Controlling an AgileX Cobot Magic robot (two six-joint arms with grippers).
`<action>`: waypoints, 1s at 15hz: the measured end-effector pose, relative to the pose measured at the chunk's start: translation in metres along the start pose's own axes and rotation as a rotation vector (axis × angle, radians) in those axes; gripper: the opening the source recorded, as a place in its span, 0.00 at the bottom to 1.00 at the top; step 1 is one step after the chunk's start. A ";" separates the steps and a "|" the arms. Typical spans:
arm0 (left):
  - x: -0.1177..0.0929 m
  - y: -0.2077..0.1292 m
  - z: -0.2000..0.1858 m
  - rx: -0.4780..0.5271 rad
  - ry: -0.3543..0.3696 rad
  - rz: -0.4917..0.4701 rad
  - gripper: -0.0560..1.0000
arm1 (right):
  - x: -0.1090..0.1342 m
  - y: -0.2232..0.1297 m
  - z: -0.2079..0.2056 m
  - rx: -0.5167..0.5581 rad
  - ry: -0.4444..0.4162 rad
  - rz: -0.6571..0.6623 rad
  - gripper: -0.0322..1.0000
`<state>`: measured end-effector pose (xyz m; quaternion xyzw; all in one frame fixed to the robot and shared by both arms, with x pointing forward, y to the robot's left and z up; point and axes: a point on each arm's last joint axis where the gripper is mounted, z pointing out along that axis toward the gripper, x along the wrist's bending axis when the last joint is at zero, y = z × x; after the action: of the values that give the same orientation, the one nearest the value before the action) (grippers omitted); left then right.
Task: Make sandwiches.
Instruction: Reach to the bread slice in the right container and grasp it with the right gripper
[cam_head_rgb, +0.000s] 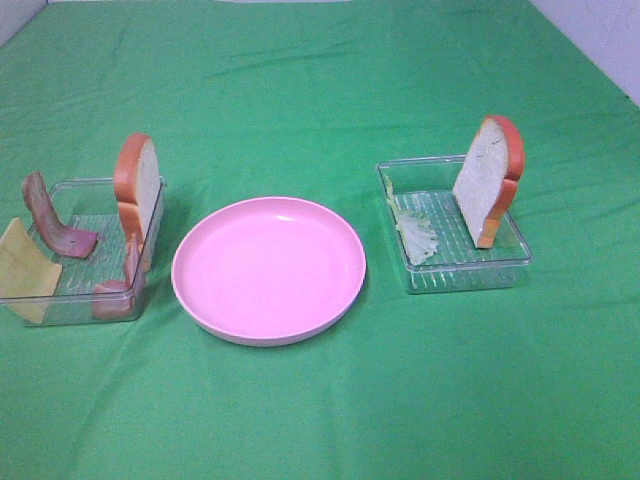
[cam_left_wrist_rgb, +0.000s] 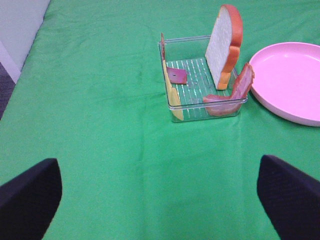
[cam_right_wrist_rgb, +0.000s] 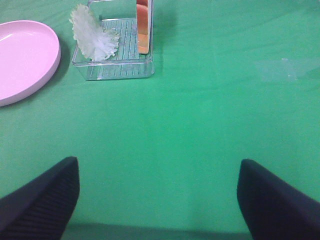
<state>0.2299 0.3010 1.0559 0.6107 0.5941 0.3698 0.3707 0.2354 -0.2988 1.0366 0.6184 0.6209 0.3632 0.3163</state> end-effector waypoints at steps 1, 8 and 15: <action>0.000 0.000 0.000 0.000 0.000 0.000 0.99 | 0.000 0.000 0.000 0.000 0.000 0.000 0.84; 0.000 0.000 0.000 0.000 0.000 0.000 0.99 | 0.000 0.000 0.000 0.000 0.000 0.000 0.84; 0.000 0.000 0.000 0.000 0.000 0.000 0.99 | 0.005 0.051 0.013 -0.100 0.025 0.058 0.84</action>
<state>0.2299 0.3010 1.0559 0.6107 0.5941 0.3698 0.3707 0.2737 -0.2947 1.0731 0.6150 0.5877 0.4106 0.3284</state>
